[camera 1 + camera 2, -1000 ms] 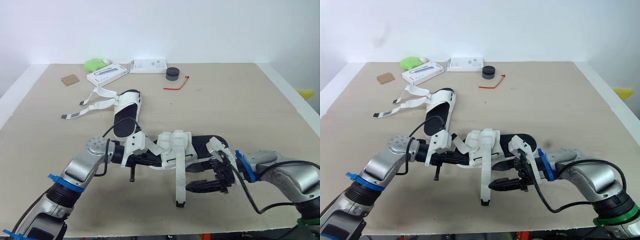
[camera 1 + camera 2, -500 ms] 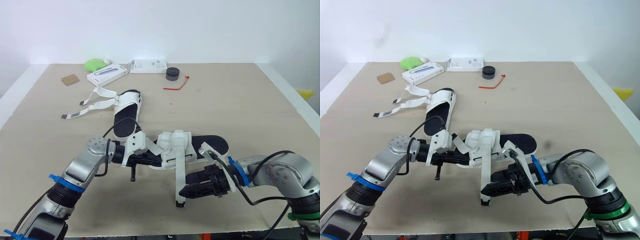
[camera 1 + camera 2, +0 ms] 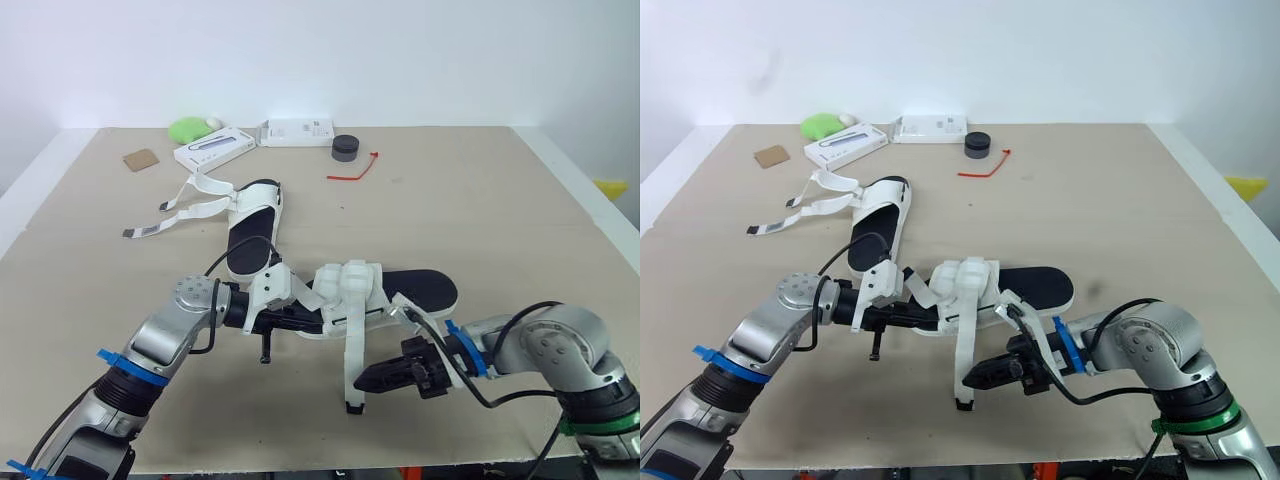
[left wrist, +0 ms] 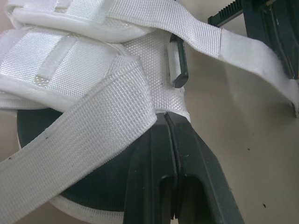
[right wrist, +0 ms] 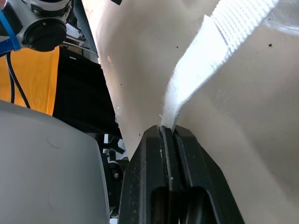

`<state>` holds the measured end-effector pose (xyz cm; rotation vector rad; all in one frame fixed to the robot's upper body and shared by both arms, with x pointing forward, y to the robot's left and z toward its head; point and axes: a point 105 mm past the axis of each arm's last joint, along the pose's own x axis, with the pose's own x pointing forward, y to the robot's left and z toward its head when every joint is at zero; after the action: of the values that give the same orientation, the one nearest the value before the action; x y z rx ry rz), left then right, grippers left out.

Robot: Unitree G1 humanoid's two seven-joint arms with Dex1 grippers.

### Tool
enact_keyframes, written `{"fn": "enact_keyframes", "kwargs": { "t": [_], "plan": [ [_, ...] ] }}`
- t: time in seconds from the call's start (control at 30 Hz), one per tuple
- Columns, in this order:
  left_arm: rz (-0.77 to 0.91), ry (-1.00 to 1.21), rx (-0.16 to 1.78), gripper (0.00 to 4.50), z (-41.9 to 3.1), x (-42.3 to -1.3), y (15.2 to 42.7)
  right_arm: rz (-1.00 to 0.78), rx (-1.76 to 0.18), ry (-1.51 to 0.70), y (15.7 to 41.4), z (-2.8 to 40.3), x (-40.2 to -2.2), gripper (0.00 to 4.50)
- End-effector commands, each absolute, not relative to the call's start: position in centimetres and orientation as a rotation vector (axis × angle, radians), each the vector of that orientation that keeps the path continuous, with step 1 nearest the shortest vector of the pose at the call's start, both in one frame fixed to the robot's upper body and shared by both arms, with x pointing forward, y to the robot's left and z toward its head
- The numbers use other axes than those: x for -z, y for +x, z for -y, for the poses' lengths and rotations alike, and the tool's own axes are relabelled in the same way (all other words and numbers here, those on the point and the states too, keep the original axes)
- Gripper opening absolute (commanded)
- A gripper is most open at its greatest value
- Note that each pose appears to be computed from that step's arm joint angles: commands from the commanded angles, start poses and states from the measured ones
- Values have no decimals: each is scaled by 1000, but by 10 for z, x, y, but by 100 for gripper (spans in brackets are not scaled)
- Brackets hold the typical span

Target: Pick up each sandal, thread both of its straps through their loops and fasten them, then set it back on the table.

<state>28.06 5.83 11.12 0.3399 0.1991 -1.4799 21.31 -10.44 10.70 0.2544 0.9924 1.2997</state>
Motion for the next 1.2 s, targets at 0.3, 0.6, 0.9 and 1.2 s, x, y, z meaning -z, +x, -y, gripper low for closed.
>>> {"fn": "enact_keyframes", "kwargs": {
  "t": [0.3,0.6,0.9,1.2],
  "plan": [
    [-172,364,1479,0,-60,-115,280,-797,-1327,243,243,114,-168,5],
    [-166,370,1489,0,-56,-113,279,-710,-1242,201,284,124,-199,5],
    [-166,375,1491,0,-56,-112,279,-729,-1212,186,300,130,-200,5],
    [-169,380,1494,0,-56,-111,277,-808,-1239,214,289,136,-194,5]
  ]
}}
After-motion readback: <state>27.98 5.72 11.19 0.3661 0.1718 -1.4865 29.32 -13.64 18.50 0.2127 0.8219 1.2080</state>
